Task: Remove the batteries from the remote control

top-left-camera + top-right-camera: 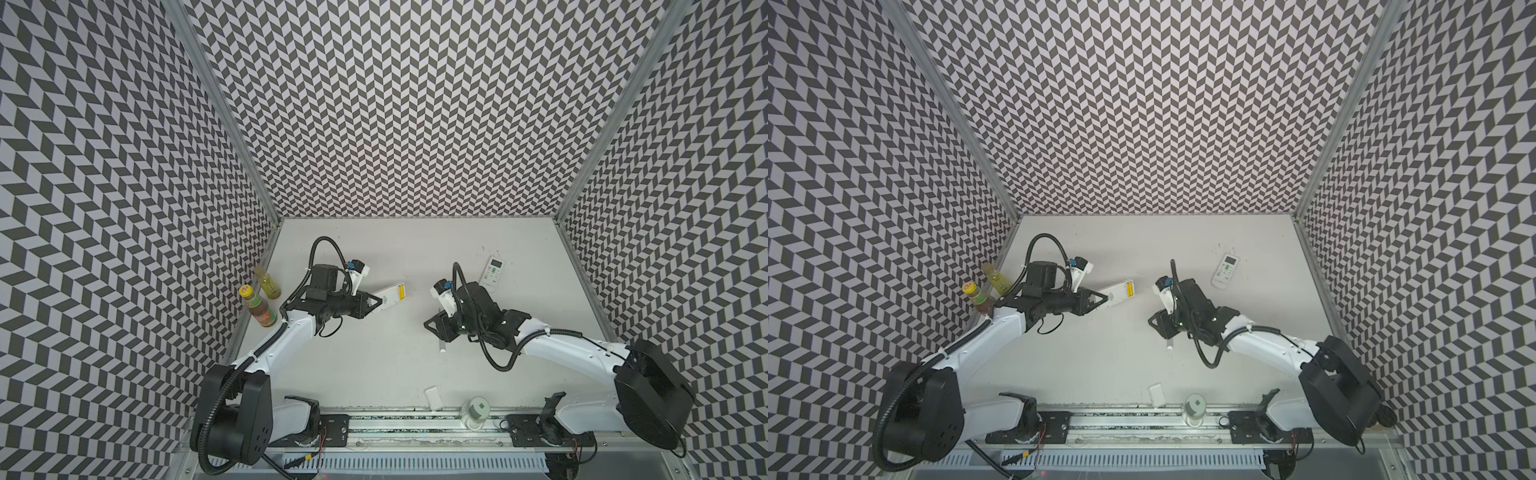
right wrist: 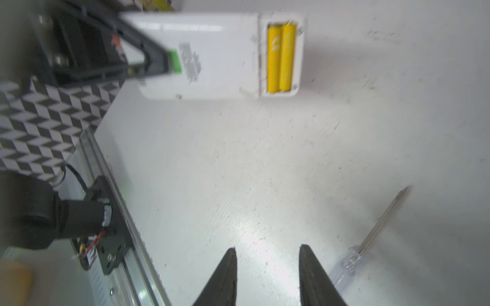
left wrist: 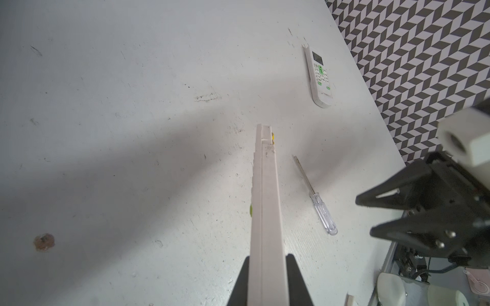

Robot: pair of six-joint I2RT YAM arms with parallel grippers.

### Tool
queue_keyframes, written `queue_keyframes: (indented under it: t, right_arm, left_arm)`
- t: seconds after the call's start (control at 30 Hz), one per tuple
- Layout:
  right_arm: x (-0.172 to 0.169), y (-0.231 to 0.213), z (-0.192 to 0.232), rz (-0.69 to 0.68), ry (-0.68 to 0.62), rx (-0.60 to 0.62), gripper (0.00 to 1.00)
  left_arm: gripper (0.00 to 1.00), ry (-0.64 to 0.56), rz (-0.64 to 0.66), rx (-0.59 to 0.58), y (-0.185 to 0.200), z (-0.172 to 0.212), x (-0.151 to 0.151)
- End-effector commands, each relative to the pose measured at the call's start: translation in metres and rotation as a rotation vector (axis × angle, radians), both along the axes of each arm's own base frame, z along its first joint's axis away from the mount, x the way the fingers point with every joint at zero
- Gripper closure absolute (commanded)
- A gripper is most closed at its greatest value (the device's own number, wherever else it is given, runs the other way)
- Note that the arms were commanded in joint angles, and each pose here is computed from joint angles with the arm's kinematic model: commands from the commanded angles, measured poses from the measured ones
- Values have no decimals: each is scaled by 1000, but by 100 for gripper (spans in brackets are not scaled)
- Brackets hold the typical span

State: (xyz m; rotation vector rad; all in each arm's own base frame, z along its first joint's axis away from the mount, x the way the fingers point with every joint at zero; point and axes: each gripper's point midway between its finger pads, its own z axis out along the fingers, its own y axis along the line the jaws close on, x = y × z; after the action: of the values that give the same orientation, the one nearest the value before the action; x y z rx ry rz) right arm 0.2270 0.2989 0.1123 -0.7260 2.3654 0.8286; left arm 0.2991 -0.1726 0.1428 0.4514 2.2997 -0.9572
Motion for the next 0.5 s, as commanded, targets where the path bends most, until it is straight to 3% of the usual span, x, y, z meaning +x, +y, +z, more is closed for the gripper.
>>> queue_keyframes:
  t: [0.0, 0.1, 0.17, 0.47]
  right_arm:
    - [-23, -2, -12, 109, -36, -142, 57]
    - [-33, -3, -18, 232, -128, -265, 55]
    - [-34, -2, -15, 300, -186, -286, 55]
    - [-108, 3, -7, 857, -443, -189, 53]
  left_arm:
    - [100, -42, -10, -6, -3, 15, 9]
    - [100, -38, -14, 8, -3, 13, 10]
    - [100, -37, -15, 20, -3, 11, 11]
    - [100, -53, -25, 26, -3, 13, 7]
